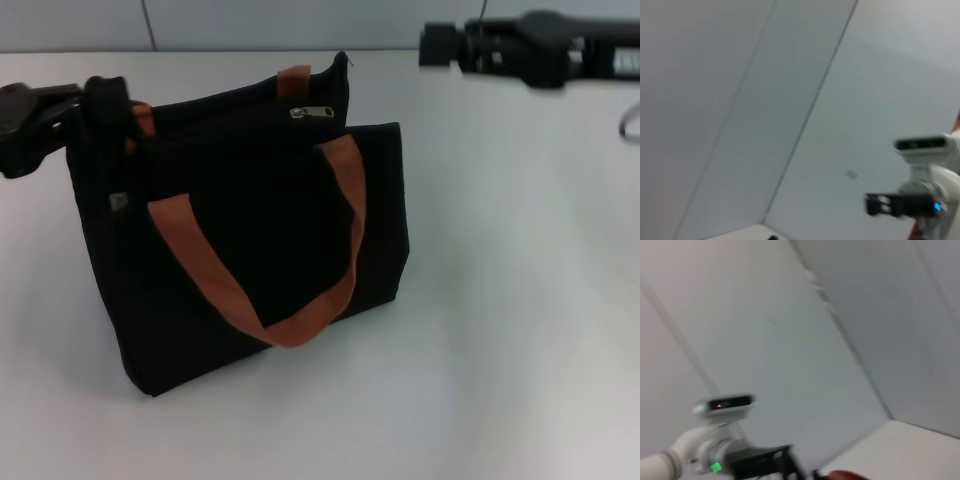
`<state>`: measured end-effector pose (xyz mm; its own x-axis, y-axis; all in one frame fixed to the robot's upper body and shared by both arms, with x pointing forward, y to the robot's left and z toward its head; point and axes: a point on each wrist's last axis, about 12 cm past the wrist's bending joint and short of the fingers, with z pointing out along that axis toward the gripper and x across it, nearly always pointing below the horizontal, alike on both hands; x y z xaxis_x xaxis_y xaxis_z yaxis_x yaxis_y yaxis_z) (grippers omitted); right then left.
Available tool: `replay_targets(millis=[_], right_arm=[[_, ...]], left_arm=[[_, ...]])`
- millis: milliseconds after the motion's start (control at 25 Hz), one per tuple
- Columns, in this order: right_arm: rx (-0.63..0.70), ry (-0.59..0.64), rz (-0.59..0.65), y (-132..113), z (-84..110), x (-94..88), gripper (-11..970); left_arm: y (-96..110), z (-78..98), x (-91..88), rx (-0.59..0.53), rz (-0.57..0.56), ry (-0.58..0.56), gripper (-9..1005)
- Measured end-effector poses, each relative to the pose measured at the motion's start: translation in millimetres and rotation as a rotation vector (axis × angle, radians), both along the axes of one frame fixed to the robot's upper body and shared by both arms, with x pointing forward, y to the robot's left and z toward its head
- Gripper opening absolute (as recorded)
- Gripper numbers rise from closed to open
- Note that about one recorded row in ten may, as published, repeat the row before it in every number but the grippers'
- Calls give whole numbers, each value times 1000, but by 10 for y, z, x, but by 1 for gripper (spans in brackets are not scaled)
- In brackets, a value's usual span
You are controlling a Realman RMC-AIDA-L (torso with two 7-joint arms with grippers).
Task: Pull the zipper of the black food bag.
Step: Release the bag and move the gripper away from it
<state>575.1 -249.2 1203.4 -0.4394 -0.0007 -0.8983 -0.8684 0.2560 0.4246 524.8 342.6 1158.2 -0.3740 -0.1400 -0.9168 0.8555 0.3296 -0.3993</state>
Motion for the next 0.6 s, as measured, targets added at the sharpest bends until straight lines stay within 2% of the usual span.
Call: replay_targets(millis=[80, 120, 160, 240, 320, 520, 600], right_arm=[[21, -54, 25, -53, -165, -98, 204], [32, -96, 36, -76, -314, -177, 246], [32, -96, 36, -76, -314, -177, 288], [37, -139, 43, -84, -451, -252, 372], [39, -182, 44, -94, -583, -334, 452], [43, -248, 47, -114, -772, -483, 640], [45, -257, 66, -101, -815, -527, 658]], left_arm=[[59, -20, -12, 17, 25, 10, 47], [86, -31, -16, 28, 37, 14, 49], [113, -38, -15, 40, 49, 16, 51], [172, -48, 1, 76, 77, 15, 56], [246, -27, 28, 111, 106, 6, 140], [468, 71, 74, 172, 167, -8, 334], [526, 90, 29, 185, 161, -8, 402]])
